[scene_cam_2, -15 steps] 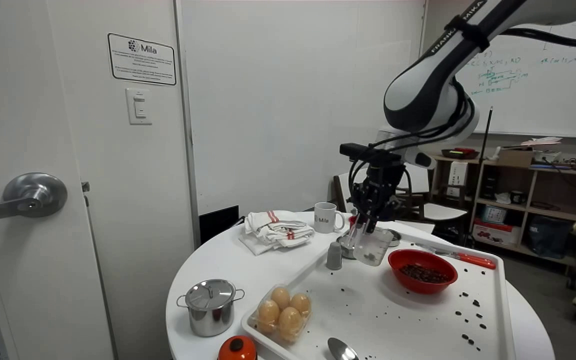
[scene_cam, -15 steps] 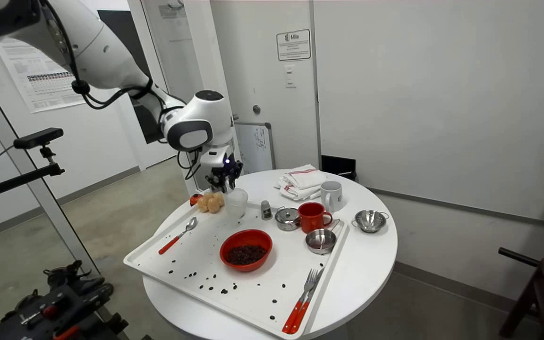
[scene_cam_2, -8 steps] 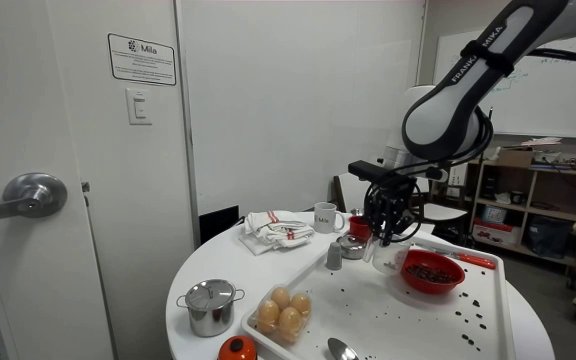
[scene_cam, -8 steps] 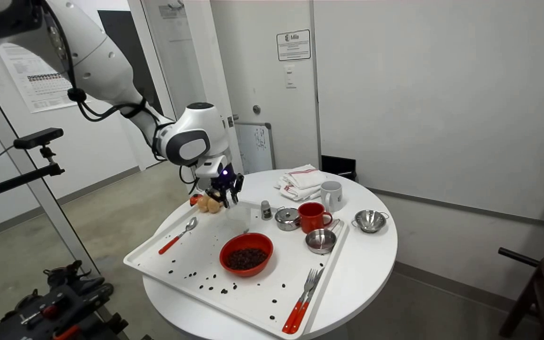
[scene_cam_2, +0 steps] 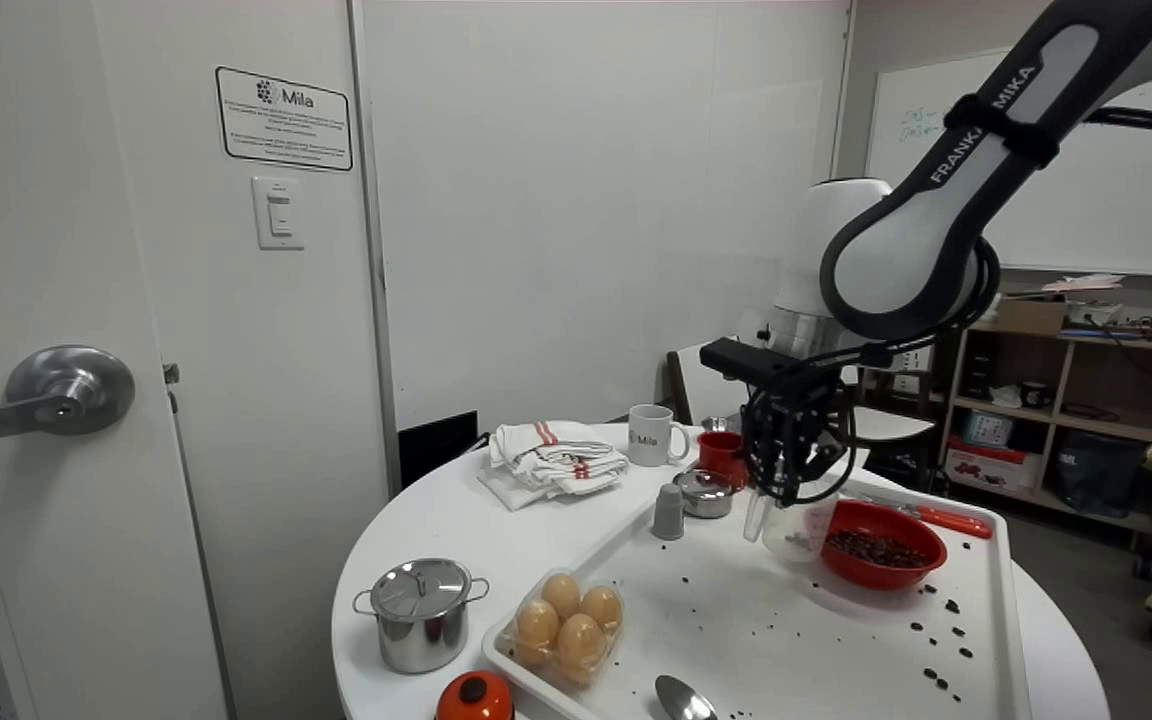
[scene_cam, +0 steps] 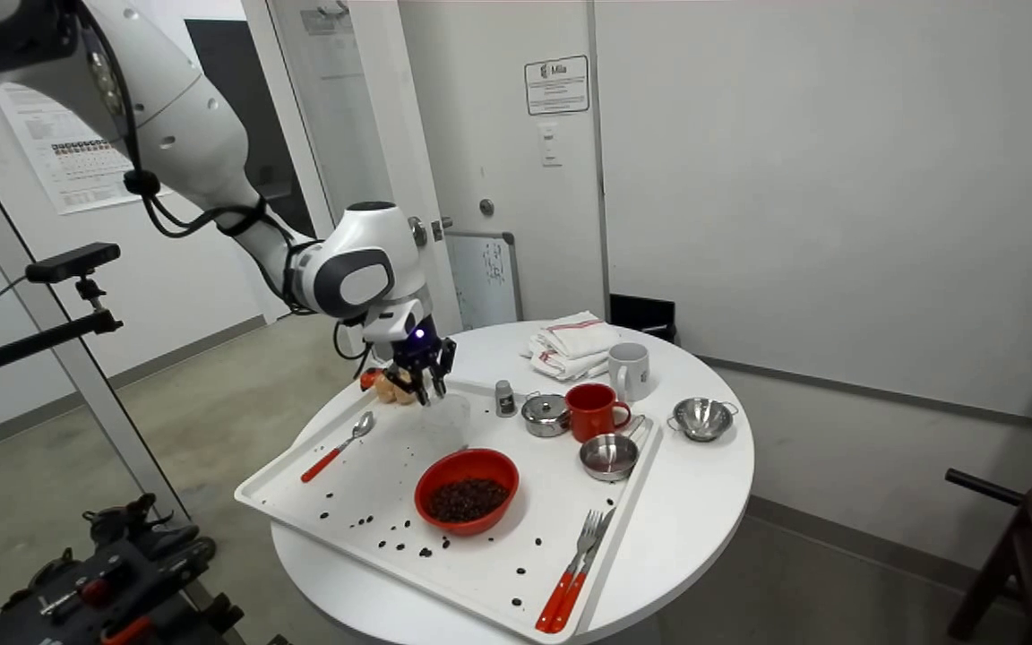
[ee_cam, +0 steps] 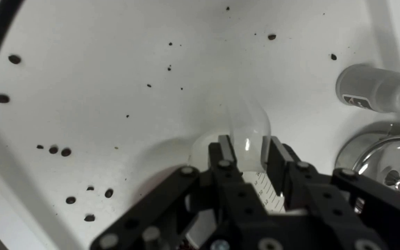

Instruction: Pour the contents of the cup into the bowl

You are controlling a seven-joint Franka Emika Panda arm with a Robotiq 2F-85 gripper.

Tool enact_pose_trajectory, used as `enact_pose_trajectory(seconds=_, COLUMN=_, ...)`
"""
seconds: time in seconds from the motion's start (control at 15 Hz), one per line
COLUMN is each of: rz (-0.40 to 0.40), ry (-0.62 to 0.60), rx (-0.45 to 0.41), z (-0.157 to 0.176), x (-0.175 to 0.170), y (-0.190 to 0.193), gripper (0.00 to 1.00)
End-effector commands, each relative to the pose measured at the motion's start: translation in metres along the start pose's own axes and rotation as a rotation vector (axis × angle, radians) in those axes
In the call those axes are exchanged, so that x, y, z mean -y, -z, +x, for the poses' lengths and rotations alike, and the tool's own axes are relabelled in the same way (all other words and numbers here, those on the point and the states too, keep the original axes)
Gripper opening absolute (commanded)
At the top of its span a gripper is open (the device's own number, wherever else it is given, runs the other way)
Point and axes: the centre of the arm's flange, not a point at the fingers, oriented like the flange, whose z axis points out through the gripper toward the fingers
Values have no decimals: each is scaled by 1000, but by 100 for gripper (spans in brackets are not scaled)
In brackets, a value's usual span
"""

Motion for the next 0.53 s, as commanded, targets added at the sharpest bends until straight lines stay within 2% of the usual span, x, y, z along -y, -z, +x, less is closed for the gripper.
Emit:
enact_pose_trajectory(seconds=0.0, rz=-35, ry=30, rx=-21, z=-10, x=-15, y=-1, gripper=11)
enact_pose_trajectory(seconds=0.47, rz=-131, ry=68, rx=-32, z=-10, x=-36, y=-27, gripper=11)
